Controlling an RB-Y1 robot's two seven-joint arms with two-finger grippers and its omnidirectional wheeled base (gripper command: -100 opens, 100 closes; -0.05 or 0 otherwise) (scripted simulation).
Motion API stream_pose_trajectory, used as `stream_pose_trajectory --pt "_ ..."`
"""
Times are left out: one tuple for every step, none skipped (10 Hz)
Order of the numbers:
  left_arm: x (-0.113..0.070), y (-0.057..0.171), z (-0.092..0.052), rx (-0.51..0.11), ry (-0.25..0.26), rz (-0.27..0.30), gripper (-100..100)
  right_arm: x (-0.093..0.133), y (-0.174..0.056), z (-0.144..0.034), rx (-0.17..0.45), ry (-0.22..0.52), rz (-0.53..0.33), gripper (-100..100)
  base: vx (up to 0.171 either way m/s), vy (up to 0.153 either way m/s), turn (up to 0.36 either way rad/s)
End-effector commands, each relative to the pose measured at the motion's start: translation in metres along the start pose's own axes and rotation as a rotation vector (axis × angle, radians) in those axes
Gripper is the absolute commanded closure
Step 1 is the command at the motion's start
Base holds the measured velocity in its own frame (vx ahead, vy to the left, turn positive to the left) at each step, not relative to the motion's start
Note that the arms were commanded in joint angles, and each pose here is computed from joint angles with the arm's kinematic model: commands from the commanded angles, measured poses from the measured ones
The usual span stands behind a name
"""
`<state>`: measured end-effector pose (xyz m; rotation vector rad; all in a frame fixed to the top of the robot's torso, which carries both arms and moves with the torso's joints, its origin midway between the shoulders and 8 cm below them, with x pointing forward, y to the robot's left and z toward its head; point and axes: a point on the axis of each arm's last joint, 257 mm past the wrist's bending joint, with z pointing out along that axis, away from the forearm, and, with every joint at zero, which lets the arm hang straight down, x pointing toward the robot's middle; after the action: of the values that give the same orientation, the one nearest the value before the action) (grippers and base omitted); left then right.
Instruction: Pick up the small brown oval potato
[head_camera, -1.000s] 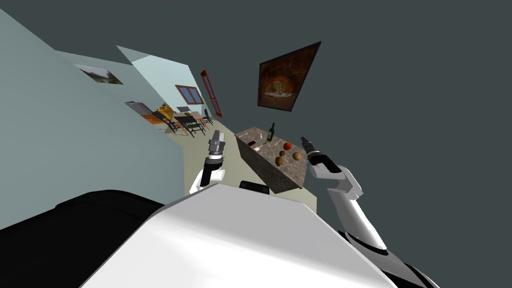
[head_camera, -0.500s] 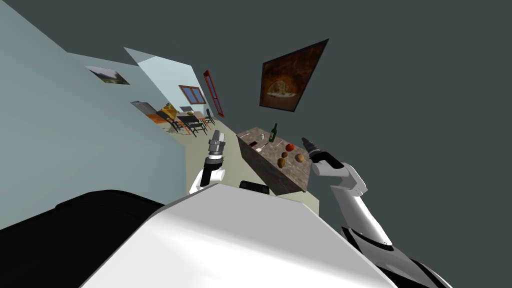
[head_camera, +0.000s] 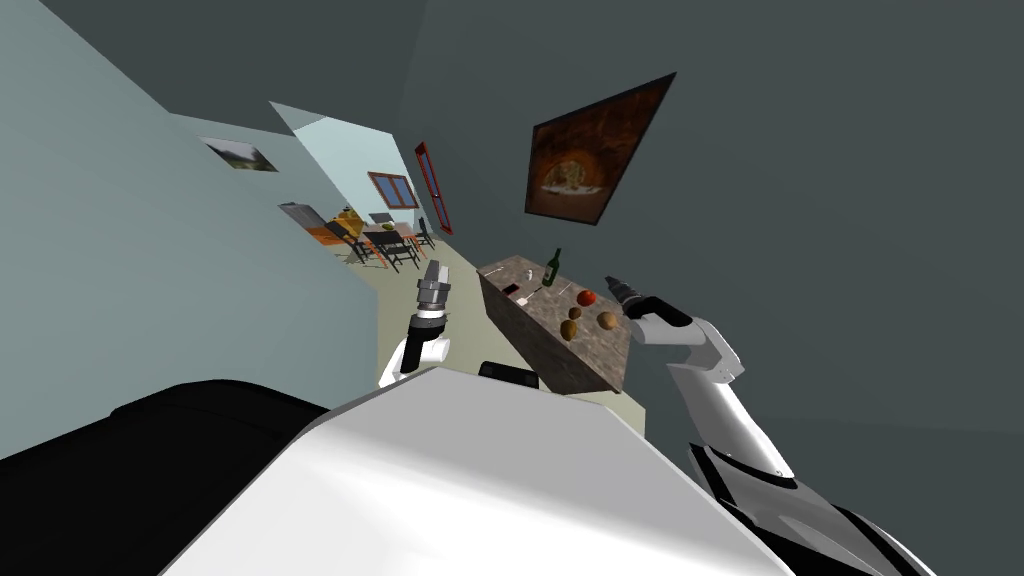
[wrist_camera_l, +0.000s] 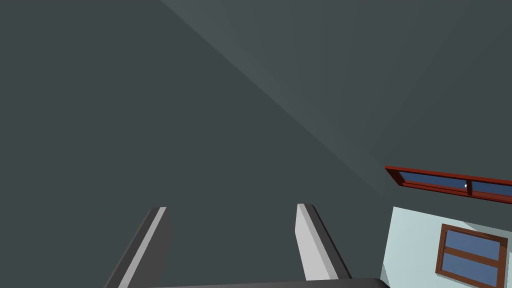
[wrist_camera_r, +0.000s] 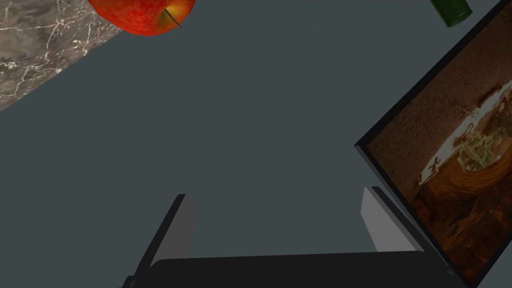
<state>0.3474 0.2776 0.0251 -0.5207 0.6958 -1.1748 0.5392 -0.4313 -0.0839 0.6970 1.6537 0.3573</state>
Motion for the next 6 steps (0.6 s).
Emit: stream_pose_trajectory --pt "0.000 0.000 0.000 0.000 0.000 0.000 0 0.001 -0.007 0.001 0.028 0.012 -0.004 -100 0.015 0.018 -0.011" --pt "0.000 0.000 0.000 0.000 0.000 0.000 0 -0.005 -0.013 0.005 0.061 0.028 -0.030 -100 0.030 0.040 0.096" --pt "0.000 0.000 0.000 0.000 0.000 0.000 0 -0.003 -0.019 0.004 0.084 0.038 -0.030 -100 0.030 0.035 0.051" --pt "0.000 0.000 0.000 0.000 0.000 0.000 0 -0.002 -0.021 0.004 0.090 0.041 -0.030 -100 0.014 0.013 -0.008" --pt "0.000 0.000 0.000 0.000 0.000 0.000 0 -0.008 -0.027 0.007 0.122 0.059 -0.052 -100 0.025 0.037 0.079" --pt "0.000 0.000 0.000 0.000 0.000 0.000 0 -0.005 -0.033 0.006 0.147 0.071 -0.052 -100 0.027 0.032 0.062"
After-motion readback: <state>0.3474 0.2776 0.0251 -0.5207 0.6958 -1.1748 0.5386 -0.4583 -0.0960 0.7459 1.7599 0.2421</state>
